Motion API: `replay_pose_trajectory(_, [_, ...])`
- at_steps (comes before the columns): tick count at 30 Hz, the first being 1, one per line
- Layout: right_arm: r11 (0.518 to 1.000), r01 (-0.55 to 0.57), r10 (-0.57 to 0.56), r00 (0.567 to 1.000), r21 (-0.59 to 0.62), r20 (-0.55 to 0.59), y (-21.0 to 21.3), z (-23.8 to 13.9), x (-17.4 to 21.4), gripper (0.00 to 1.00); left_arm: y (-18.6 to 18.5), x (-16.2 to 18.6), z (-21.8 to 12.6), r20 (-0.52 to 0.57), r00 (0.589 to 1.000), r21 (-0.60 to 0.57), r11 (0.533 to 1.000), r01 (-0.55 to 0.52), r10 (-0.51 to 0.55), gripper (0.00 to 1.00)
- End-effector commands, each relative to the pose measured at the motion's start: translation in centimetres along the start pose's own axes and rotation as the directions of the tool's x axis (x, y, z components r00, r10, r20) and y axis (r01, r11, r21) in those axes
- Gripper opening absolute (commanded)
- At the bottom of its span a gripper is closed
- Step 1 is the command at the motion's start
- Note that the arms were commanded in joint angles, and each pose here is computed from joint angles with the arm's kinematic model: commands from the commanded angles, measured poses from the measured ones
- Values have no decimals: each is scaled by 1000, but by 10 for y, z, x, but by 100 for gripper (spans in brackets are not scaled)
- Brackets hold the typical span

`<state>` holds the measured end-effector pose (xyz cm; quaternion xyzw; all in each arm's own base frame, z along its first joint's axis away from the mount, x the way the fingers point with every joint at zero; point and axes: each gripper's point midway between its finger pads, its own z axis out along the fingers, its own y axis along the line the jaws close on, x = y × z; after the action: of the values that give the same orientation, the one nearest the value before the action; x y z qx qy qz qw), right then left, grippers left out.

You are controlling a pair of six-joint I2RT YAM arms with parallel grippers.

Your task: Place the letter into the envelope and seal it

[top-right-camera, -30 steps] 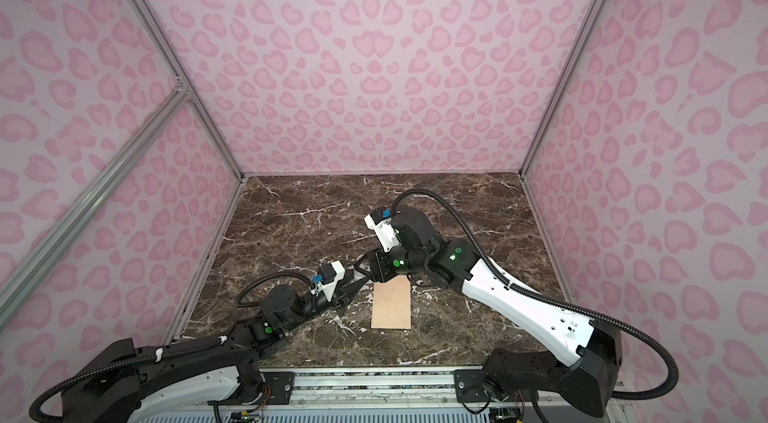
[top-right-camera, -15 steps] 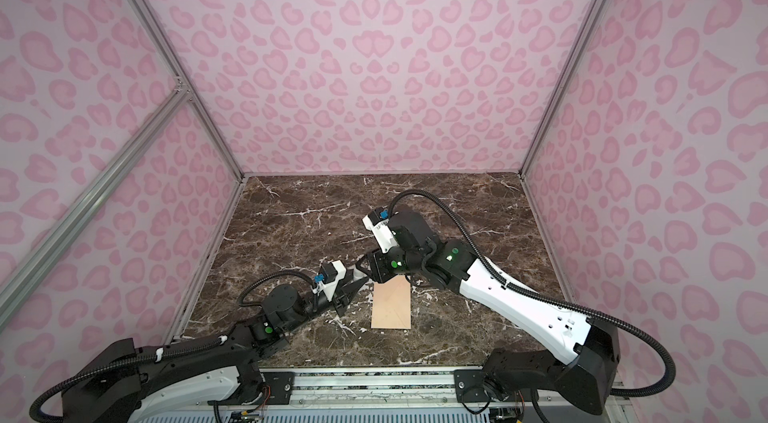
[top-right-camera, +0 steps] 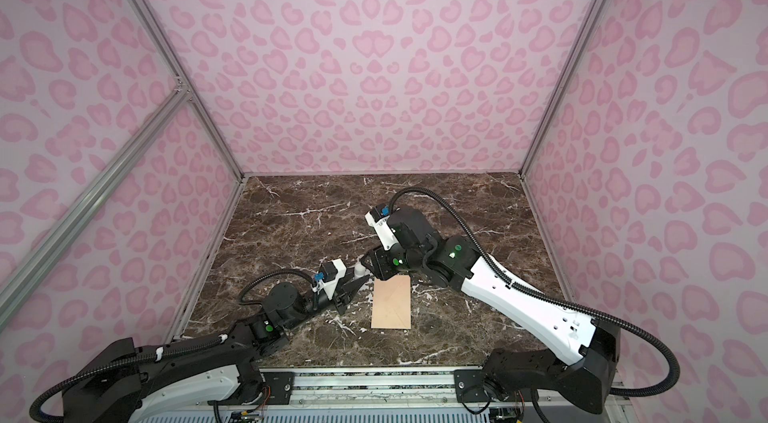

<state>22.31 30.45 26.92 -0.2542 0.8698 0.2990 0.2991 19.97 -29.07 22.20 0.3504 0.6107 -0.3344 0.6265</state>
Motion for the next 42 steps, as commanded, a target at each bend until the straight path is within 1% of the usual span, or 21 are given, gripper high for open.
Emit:
replay_pose_trajectory(1, [999, 7, -10, 998, 47, 54, -8, -10, -15, 47, -2, -10, 1, 30, 1000, 12, 1000, -9, 9, 4])
replay_pose_trajectory(4, [998, -28, 19, 991, 62, 135, -16, -27, -33, 50, -2, -6, 1, 4, 1000, 10, 1000, -3, 3, 4])
replay_pose_trajectory(7, [994, -70, 52, 977, 80, 205, -28, -43, -45, 51, 2, 0, -1, -38, 999, -12, 1000, 0, -1, 4])
replay_pose_trajectory(9, [991, -96, 72, 970, 94, 231, -38, -51, -45, 52, 5, 2, -2, -74, 997, -26, 1000, 2, -4, 4])
replay_pose_trajectory(12, [985, -128, 98, 964, 112, 246, -52, -53, -39, 52, 14, 6, -5, -151, 988, -80, 997, 18, -30, 4])
replay_pose_trajectory(15, [984, -140, 108, 963, 114, 247, -59, -48, -27, 52, 25, 15, -10, -245, 966, -154, 987, 44, -82, 4])
replay_pose_trajectory(19, [989, -125, 98, 954, 77, 283, -61, -40, -14, 51, 34, 33, -19, -349, 921, -240, 967, 89, -171, 4])
replay_pose_trajectory(26, [992, -102, 65, 919, 76, 389, -75, -32, 6, 50, 45, 44, -33, -391, 874, -358, 922, 144, -288, 4])
replay_pose_trajectory(29, [990, -116, 74, 918, 86, 390, -83, -26, 17, 49, 52, 52, -39, -427, 833, -427, 890, 158, -352, 4])
replay_pose_trajectory(30, [989, -124, 83, 920, 85, 383, -84, -22, 20, 50, 55, 55, -42, -435, 812, -459, 872, 172, -389, 4])
replay_pose_trajectory(32, [987, -137, 98, 924, 82, 369, -86, -18, 26, 50, 56, 64, -46, -460, 760, -501, 841, 205, -459, 4])
replay_pose_trajectory(35, [988, -140, 107, 926, 65, 362, -86, -11, 32, 49, 57, 82, -52, -489, 672, -566, 789, 240, -556, 4])
replay_pose_trajectory(37, [989, -136, 107, 925, 55, 365, -86, -5, 39, 49, 59, 92, -54, -498, 633, -600, 763, 241, -592, 4])
replay_pose_trajectory(40, [993, -113, 90, 921, 38, 379, -84, 1, 47, 49, 62, 105, -53, -500, 590, -636, 731, 247, -634, 4])
replay_pose_trajectory(42, [996, -88, 69, 922, 33, 381, -81, 5, 53, 49, 64, 112, -51, -489, 569, -651, 711, 266, -661, 4])
